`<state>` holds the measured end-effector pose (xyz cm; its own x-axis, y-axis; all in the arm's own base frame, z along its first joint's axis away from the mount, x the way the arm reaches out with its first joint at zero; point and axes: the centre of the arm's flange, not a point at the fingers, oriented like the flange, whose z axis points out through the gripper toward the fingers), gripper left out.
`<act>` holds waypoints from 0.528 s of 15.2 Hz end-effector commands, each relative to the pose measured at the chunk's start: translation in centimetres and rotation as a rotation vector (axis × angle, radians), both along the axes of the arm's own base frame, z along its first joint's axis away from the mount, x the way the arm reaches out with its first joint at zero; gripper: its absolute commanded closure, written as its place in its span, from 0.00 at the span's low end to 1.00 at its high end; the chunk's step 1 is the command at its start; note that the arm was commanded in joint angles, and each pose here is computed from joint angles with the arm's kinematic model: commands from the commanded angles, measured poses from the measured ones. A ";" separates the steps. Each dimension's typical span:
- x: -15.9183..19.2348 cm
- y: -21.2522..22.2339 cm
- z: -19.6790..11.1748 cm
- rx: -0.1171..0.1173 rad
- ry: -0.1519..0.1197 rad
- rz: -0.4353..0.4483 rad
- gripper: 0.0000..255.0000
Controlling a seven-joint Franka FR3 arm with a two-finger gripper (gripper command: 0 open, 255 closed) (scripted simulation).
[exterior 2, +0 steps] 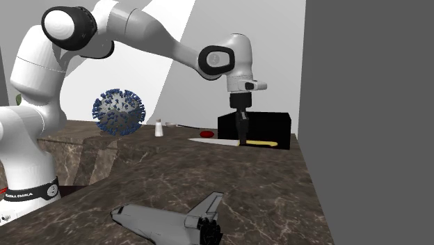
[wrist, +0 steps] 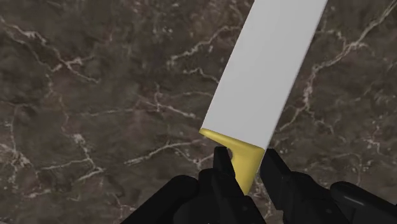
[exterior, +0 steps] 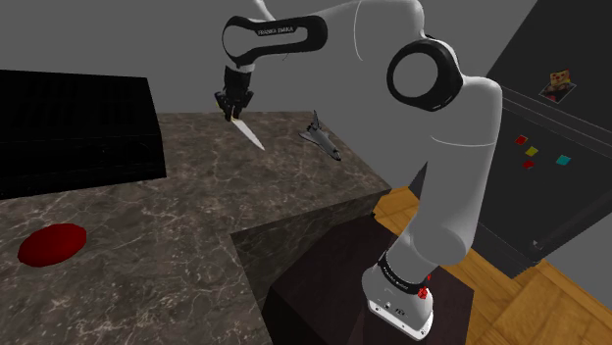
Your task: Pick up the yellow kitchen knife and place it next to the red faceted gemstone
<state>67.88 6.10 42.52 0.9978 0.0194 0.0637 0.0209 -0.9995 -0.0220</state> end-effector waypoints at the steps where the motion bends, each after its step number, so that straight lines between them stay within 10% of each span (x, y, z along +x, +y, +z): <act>1: 0.0 0.0 1.0 0.000 0.000 0.000 1.00; 8: -4.5 6.5 1.4 0.000 0.000 0.000 1.00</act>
<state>64.41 11.46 43.83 0.9978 0.0206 0.0631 0.0221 -0.9995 -0.0224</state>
